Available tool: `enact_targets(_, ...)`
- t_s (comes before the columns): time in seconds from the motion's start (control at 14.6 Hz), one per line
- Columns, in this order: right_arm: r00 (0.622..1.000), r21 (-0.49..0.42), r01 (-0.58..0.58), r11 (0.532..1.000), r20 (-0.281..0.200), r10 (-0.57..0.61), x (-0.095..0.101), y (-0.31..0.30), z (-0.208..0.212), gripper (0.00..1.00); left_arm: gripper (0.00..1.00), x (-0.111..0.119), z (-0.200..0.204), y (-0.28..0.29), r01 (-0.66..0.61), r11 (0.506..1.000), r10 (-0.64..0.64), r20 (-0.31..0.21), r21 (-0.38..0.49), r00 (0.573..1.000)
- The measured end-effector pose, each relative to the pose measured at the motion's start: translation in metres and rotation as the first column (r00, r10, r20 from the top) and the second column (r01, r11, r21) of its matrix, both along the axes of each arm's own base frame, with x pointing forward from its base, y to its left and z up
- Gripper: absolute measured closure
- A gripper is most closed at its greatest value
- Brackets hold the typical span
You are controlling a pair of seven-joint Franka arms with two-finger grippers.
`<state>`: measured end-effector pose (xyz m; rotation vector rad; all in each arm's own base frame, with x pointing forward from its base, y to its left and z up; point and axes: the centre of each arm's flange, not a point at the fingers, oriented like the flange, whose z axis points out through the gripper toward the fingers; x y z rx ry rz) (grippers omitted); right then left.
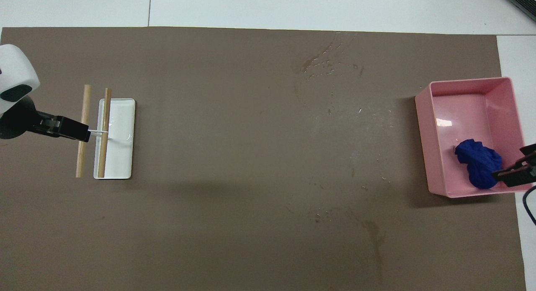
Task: Wipe water with towel using both arms
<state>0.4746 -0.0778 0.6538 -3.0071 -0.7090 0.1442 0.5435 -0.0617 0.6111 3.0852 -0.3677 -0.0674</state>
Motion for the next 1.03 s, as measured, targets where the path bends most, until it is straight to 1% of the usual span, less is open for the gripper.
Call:
enact_targets(0.07, 1.0, -0.004, 0.016, 1.0, -0.004, -0.016, -0.005, 0.01, 0.019, 0.0, 0.0, 0.0, 0.0, 0.0, 0.0, 1.0, 0.0, 0.0, 0.0, 1.0)
enact_targets(0.21, 0.999, -0.019, 0.048, 0.999, -0.015, -0.048, -0.011, 0.025, 0.035, 0.0, 0.0, 0.0, 0.0, 0.0, 0.0, 1.0, 0.0, 0.0, 0.0, 1.0)
enact_targets(0.34, 0.998, -0.034, 0.06, 0.998, -0.03, -0.061, -0.011, 0.035, 0.034, 0.0, 0.0, 0.0, 0.0, 0.0, 0.0, 1.0, 0.0, 0.0, 0.0, 1.0)
enact_targets(0.48, 0.997, -0.038, 0.064, 0.997, -0.029, -0.065, -0.01, 0.036, 0.034, 0.0, 0.0, 0.0, 0.0, 0.0, 0.0, 1.0, 0.0, 0.0, 0.0, 1.0)
enact_targets(0.55, 0.998, -0.04, 0.065, 0.997, -0.007, -0.065, -0.007, 0.035, 0.035, 0.0, 0.0, 0.0, 0.0, 0.0, 0.0, 1.0, 0.0, 0.0, 0.0, 1.0)
enact_targets(0.69, 0.995, -0.042, 0.065, 0.997, 0.077, -0.062, 0.005, 0.034, 0.039, 0.0, 0.0, 0.0, 0.0, 0.0, 0.0, 1.0, 0.0, 0.0, 0.0, 1.0)
enact_targets(0.76, 0.994, -0.039, 0.063, 0.997, 0.096, -0.059, 0.008, 0.035, 0.04, 0.0, 0.0, 0.0, 0.0, 0.0, 0.0, 1.0, 0.0, 0.0, 0.0, 1.0)
enact_targets(0.89, 0.992, -0.037, 0.081, 0.996, 0.096, -0.077, 0.01, 0.039, 0.039, 0.0, 0.0, 0.0, 0.0, 0.0, 0.0, 1.0, 0.0, 0.0, 0.0, 1.0)
enact_targets(1.03, 0.979, -0.036, 0.19, 0.981, 0.08, -0.186, 0.009, 0.054, 0.038, 0.0, 0.0, 0.0, 0.0, 0.0, 0.0, 1.0, 0.0, 0.0, 0.0, 1.0)
